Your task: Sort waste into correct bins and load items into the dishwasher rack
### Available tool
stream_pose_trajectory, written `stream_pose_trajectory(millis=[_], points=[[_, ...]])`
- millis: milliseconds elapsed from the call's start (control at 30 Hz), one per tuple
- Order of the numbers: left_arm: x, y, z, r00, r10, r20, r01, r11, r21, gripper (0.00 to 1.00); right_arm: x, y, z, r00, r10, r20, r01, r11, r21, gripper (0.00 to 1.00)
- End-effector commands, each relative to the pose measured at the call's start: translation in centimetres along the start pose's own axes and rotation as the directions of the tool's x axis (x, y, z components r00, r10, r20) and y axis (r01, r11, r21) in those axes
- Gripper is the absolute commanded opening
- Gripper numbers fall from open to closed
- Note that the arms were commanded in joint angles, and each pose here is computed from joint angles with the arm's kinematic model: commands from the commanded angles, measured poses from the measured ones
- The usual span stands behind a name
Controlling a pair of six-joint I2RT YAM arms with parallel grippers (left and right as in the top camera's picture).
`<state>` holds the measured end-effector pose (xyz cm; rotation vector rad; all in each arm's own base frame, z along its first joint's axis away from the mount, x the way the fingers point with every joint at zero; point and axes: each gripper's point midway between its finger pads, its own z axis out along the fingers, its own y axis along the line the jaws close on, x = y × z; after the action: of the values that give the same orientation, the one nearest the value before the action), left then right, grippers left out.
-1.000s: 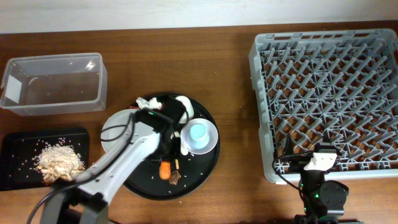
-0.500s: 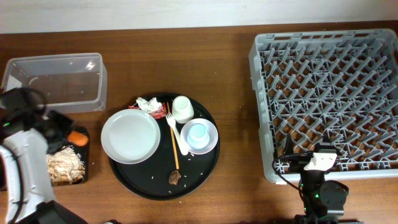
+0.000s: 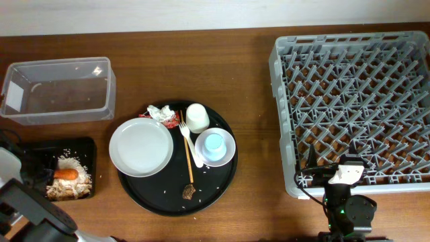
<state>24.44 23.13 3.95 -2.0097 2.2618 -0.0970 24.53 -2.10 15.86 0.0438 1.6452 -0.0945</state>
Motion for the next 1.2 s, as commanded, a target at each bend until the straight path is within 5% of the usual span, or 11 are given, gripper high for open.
stream_pose_trajectory(millis=[0, 133, 333, 500, 667, 767, 900, 1033, 1167], points=[[0.0, 0.6, 1.2, 1.000, -0.020, -0.020, 0.020, 0.999, -0.027, 0.35, 0.3, 0.0, 0.0, 1.000, -0.003, -0.005, 0.003, 1.000, 0.003, 0.99], [0.4, -0.2, 1.5, 0.999, -0.019, -0.046, 0.020, 1.000, 0.011, 0.53, 0.3, -0.1, 0.0, 1.000, -0.003, -0.005, 0.003, 1.000, 0.003, 0.99], [1.8, -4.2, -1.8, 0.986, 0.130, -0.105, -0.102, 0.966, 0.237, 0.56, 0.3, 0.0, 0.0, 1.000, -0.003, -0.005, 0.003, 1.000, 0.003, 0.99], [4.9, -7.8, -11.3, 0.951, 0.298, 0.080, -0.302, 0.845, 0.441, 0.57, 0.3, 0.0, 0.0, 1.000, -0.003, -0.005, 0.003, 1.000, 0.003, 0.99], [15.3, -10.7, -18.7, 0.768, 0.581, 0.270, -0.626, 0.590, 0.510, 0.62, 0.3, -0.1, 0.0, 1.000, -0.003, -0.005, 0.003, 1.000, 0.003, 0.99], [22.4, -10.5, -19.2, 0.630, 0.739, 0.240, -0.725, 0.447, 0.524, 0.62, 0.3, 0.0, 0.0, 1.000, -0.003, -0.005, 0.003, 1.000, 0.003, 0.99], [31.1, -7.5, -16.2, 0.340, 0.930, 0.138, -0.876, 0.259, 0.407, 0.63, 0.3, -0.1, 0.0, 1.000, -0.003, -0.005, 0.003, 1.000, 0.003, 0.99], [35.3, -3.2, -11.0, 0.186, 0.982, 0.034, -0.948, 0.170, 0.271, 0.63, 0.3, 0.0, 0.0, 1.000, -0.003, -0.005, 0.003, 1.000, 0.003, 0.99], [37.2, -0.4, -6.9, 0.129, 0.990, -0.060, -0.961, 0.139, 0.237, 0.63, 0.3, -0.1, 0.0, 1.000, -0.003, -0.005, 0.003, 1.000, 0.003, 0.99]])
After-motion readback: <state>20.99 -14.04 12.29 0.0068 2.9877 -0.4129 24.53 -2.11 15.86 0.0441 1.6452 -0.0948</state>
